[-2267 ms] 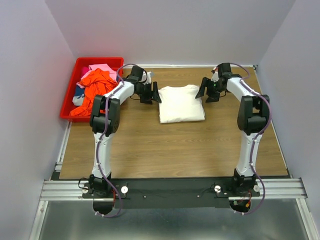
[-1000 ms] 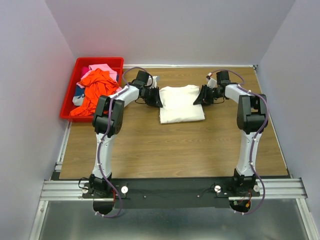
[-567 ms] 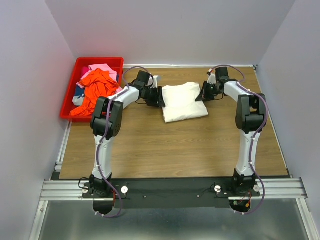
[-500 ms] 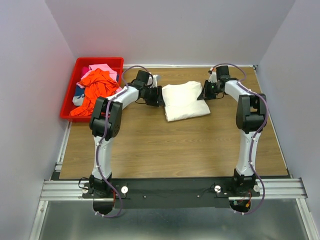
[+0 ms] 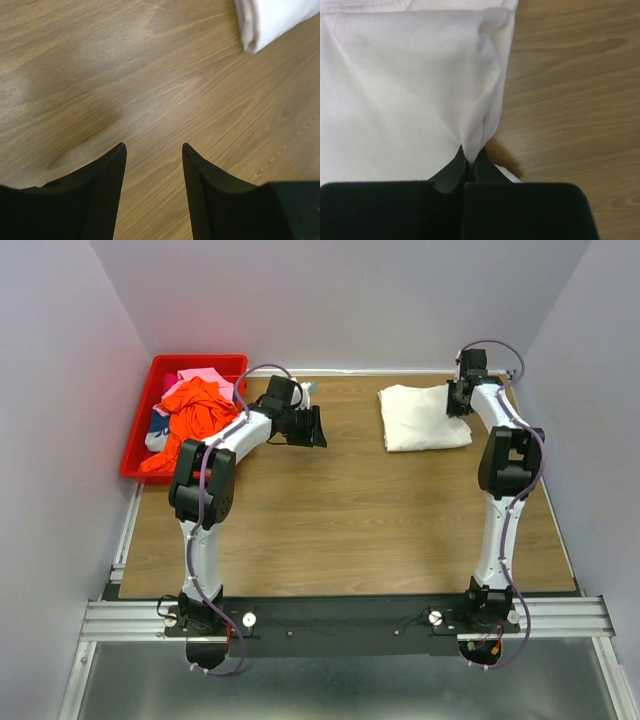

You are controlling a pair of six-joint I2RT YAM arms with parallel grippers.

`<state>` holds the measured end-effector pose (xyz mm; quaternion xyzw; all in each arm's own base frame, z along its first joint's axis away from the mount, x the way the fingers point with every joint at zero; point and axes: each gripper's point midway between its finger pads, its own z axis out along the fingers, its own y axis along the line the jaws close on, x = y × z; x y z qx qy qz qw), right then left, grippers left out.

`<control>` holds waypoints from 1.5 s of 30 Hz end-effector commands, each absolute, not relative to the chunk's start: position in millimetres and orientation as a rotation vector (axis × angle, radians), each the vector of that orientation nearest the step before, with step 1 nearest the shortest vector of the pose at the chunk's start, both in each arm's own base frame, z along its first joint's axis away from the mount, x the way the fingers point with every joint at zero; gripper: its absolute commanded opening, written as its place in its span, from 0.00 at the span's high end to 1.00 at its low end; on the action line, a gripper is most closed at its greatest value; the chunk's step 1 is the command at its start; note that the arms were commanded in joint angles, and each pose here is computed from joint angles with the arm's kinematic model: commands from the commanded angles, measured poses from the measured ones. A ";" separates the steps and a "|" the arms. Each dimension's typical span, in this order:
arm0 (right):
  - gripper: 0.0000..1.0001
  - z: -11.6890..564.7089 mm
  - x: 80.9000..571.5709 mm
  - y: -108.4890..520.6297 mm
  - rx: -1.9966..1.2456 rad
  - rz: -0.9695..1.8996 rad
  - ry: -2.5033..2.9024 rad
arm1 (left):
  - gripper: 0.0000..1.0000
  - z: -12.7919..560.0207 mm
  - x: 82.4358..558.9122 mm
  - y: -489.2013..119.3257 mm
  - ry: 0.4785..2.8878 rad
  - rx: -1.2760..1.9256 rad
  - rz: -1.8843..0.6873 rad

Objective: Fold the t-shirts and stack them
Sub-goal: Neatly place the folded tshirt to the corner, then reset both grippers

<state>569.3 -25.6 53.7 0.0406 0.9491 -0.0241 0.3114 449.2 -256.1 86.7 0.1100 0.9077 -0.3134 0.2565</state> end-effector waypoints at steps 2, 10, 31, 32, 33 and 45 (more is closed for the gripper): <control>1.00 67.7 587.2 -95.2 0.101 -0.469 2.452 | 0.43 95.7 447.7 -246.0 2.472 0.294 -0.766; 1.00 59.5 596.9 -149.4 0.154 -0.748 2.415 | 0.43 103.4 443.9 -238.1 2.491 0.291 -0.715; 0.25 104.3 611.0 -205.0 0.434 -0.890 2.178 | 0.43 107.6 422.5 -226.6 2.512 0.260 -0.686; 0.16 106.0 610.6 -204.5 0.440 -0.884 2.174 | 0.43 108.5 422.3 -226.5 2.507 0.261 -0.687; 0.06 109.0 608.7 -204.4 0.450 -0.883 2.169 | 0.43 110.0 421.9 -225.9 2.504 0.258 -0.684; 0.00 152.6 593.5 -181.5 0.545 -0.666 2.073 | 0.43 148.8 429.1 -222.6 2.343 0.230 -0.672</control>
